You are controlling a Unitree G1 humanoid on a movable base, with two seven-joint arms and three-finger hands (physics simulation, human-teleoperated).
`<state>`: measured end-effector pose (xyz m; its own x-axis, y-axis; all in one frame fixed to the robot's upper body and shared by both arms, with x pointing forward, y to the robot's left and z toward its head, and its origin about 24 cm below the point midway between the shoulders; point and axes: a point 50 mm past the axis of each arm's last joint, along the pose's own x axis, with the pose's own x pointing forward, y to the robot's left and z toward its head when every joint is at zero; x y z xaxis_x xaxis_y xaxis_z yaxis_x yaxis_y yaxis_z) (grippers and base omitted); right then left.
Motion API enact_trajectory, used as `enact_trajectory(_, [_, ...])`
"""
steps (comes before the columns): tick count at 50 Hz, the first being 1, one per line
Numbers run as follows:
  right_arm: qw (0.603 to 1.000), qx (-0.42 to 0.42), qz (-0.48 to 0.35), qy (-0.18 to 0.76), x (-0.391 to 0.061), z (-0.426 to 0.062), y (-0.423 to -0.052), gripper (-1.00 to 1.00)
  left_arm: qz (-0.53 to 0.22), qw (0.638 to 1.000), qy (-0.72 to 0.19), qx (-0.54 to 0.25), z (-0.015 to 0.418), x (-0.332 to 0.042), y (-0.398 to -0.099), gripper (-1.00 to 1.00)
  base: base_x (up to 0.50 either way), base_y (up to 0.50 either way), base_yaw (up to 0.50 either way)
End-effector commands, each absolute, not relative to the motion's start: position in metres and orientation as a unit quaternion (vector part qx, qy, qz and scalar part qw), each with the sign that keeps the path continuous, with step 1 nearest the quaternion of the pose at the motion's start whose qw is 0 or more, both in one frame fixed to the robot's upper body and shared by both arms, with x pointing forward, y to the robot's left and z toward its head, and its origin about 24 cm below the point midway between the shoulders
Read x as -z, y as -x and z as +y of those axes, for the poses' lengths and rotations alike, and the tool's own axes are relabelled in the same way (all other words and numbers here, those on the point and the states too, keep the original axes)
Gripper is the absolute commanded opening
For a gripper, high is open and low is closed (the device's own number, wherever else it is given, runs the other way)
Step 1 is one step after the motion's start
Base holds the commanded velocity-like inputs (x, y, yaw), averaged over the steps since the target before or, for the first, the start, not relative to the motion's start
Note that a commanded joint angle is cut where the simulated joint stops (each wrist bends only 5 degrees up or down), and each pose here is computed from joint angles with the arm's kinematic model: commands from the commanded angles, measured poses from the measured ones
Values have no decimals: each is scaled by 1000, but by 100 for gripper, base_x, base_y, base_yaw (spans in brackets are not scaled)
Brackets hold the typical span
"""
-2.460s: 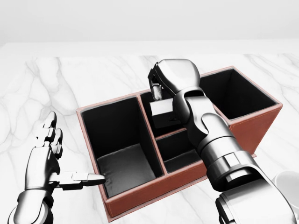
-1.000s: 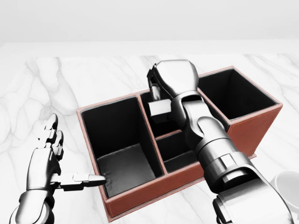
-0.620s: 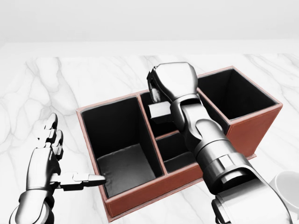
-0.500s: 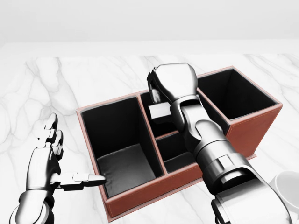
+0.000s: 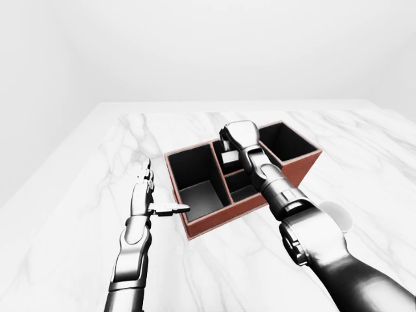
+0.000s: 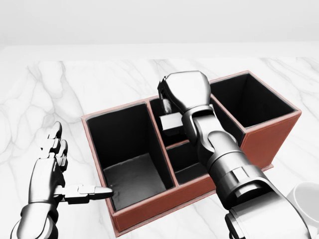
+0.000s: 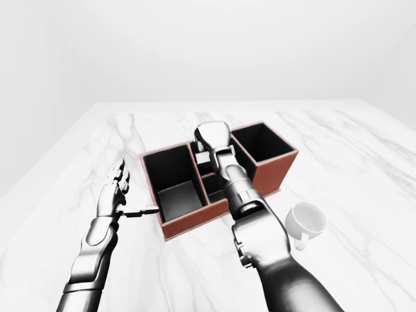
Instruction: Pick up the book and place it in the front compartment of the caddy.
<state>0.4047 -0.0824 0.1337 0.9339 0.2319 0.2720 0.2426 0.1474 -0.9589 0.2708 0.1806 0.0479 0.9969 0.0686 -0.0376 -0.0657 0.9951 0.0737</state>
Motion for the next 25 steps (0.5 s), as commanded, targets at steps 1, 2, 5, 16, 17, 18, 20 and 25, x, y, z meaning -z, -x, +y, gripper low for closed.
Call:
enact_trajectory(1, [729,18,-199,655,-141,-82,-406,-100,22,999,-36,-34,181,-47,-271,100,0,0,0])
enact_trajectory(2, [728,18,-199,655,-140,-82,-406,-100,21,999,-36,-34,181,-47,-271,100,0,0,0])
enact_trajectory(5, [728,17,-199,656,-140,-82,-405,-100,21,999,-36,-34,181,-48,-271,100,0,0,0])
enact_trajectory(16, [724,15,-201,660,-137,-81,-404,-100,17,999,-36,-34,181,-49,-271,100,0,0,0])
enact_trajectory(17, [724,15,-202,660,-137,-80,-404,-100,16,999,-36,-34,181,-50,-271,100,0,0,0])
enact_trajectory(18, [724,15,-202,659,-137,-81,-404,-100,16,999,-36,-34,181,-50,-271,100,0,0,0])
enact_trajectory(20, [723,15,-203,661,-136,-80,-404,-100,20,999,-36,-34,181,-48,-271,100,0,0,0])
enact_trajectory(25, [721,9,-198,663,-133,-80,-403,100,16,999,-36,-34,181,-50,-271,100,0,0,0])
